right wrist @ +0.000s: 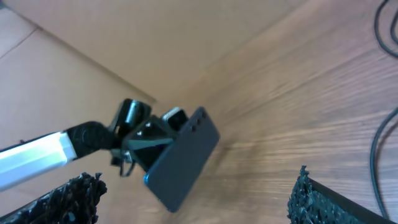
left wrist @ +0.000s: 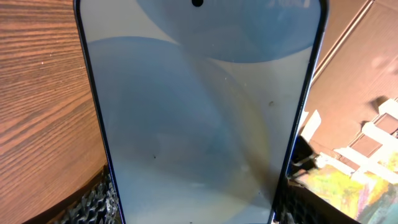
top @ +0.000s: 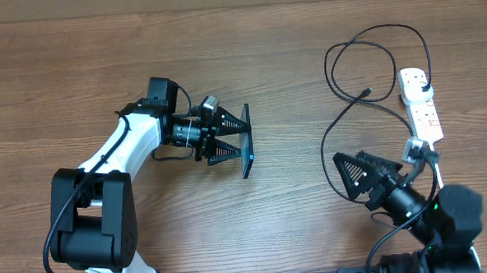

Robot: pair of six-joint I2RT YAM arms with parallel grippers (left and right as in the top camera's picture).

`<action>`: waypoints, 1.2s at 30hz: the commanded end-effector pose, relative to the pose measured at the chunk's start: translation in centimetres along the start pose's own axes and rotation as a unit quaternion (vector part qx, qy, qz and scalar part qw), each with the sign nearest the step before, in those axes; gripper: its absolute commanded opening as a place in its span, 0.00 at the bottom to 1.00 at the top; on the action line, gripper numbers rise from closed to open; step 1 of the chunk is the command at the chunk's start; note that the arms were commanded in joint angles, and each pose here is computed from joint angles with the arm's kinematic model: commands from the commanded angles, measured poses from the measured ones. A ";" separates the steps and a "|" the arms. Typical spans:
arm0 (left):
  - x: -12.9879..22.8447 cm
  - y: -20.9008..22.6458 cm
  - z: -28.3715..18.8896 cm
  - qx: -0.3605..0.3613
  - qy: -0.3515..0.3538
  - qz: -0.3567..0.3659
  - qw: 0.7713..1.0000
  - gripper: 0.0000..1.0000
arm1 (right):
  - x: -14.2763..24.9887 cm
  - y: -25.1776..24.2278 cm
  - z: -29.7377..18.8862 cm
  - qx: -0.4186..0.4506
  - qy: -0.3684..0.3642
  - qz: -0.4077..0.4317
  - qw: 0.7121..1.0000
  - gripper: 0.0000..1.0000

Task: Plug charger to phone and switch on socket
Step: 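Move the right gripper toward the phone held by the left gripper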

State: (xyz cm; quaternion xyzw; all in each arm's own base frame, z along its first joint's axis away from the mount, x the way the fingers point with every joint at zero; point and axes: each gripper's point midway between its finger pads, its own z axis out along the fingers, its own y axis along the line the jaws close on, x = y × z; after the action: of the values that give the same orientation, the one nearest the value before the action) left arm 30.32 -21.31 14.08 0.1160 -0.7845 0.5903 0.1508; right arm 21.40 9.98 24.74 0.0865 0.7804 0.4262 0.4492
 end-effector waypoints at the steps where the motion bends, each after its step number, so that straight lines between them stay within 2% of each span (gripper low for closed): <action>1: 0.0 -1.3 -0.3 0.026 0.010 0.006 1.000 0.62 | -1.1 3.0 0.2 -0.023 0.029 -0.048 0.998 0.99; 6: 0.0 -1.3 -0.3 0.026 0.010 0.006 1.000 0.63 | -0.9 4.5 1.5 0.000 0.078 -0.060 0.995 0.99; 11: 0.0 -1.3 -0.3 0.026 0.010 0.006 1.000 0.63 | 1.6 6.1 3.1 0.009 0.116 -0.097 0.989 0.99; 19: 0.0 -1.3 -0.3 0.026 0.010 0.003 1.000 0.63 | 5.2 6.3 4.2 0.100 0.093 -0.137 0.981 1.00; 24: 0.0 -1.3 -0.3 0.026 0.010 0.003 1.000 0.63 | 8.0 8.7 5.8 0.075 0.105 -0.171 0.977 1.00; 27: 0.0 -1.3 -0.3 0.026 0.010 0.003 1.000 0.63 | 10.4 10.1 7.2 0.046 0.141 -0.172 0.974 1.00; 32: 0.0 -1.3 -0.3 0.026 0.011 0.002 1.000 0.63 | 13.0 10.0 9.4 0.042 0.177 -0.186 0.966 1.00; 36: 0.0 -1.3 -0.3 0.026 0.011 0.002 1.000 0.63 | 12.4 8.1 11.1 0.096 0.141 -0.228 0.959 0.80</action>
State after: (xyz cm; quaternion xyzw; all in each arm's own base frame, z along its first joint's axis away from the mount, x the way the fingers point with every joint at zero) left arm 30.32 -21.32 14.12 0.1172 -0.7836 0.5908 0.1522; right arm 19.21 28.27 19.49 -0.1235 0.8787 0.2751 0.3700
